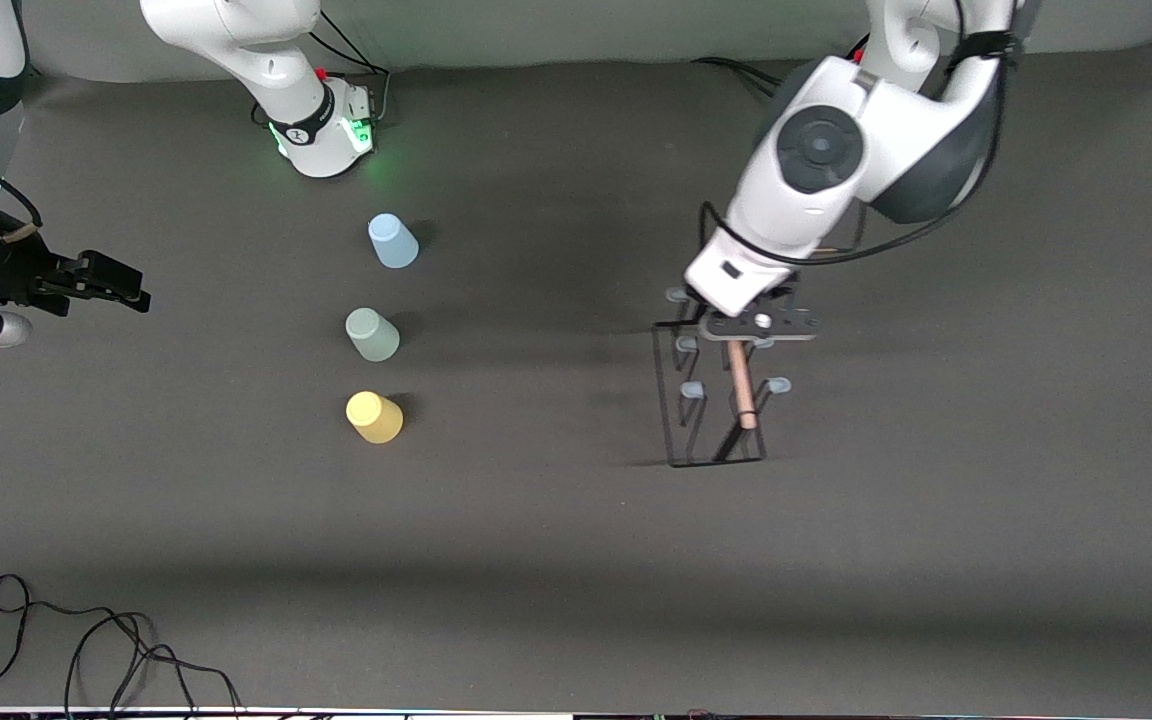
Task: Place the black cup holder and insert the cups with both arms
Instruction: 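Carry the rack toward the cups and lower it with the left gripper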
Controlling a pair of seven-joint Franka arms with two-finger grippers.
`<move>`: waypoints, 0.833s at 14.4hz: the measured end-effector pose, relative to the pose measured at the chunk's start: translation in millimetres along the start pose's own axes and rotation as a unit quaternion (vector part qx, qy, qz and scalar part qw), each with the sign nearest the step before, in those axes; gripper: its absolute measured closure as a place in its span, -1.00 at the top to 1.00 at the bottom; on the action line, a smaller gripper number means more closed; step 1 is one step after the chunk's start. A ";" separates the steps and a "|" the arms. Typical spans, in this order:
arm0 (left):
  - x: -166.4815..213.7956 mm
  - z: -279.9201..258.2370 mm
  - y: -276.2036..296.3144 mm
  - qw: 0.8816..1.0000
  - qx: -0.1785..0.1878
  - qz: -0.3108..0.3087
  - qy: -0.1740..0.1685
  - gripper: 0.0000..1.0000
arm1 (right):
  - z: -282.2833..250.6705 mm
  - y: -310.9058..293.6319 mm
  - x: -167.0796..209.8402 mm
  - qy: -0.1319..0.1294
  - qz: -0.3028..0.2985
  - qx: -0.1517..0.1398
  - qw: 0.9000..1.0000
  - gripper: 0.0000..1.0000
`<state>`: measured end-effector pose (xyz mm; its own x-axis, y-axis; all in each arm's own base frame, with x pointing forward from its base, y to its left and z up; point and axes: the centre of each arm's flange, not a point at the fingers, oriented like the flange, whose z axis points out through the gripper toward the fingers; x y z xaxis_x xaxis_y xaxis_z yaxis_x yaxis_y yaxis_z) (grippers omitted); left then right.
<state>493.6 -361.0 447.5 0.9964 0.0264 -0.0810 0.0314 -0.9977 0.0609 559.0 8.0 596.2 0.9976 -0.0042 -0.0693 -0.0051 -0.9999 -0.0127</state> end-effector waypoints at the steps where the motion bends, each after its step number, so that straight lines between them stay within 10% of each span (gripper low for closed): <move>1: -6.6 4.6 22.6 1.000 -0.002 0.001 -0.002 -0.68 | 0.0 0.0 0.0 0.000 0.000 0.000 1.000 1.00; 12: -76.2 114.1 195.7 0.998 -0.037 0.017 -0.042 -0.68 | 0.0 0.0 0.0 0.000 0.000 0.000 1.000 1.00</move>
<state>414.7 -565.4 352.1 0.9869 -0.0160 -0.1603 0.0063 -0.9905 0.1374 559.0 8.1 596.2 0.9976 -0.0042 -0.0694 -0.0051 -0.9999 -0.0127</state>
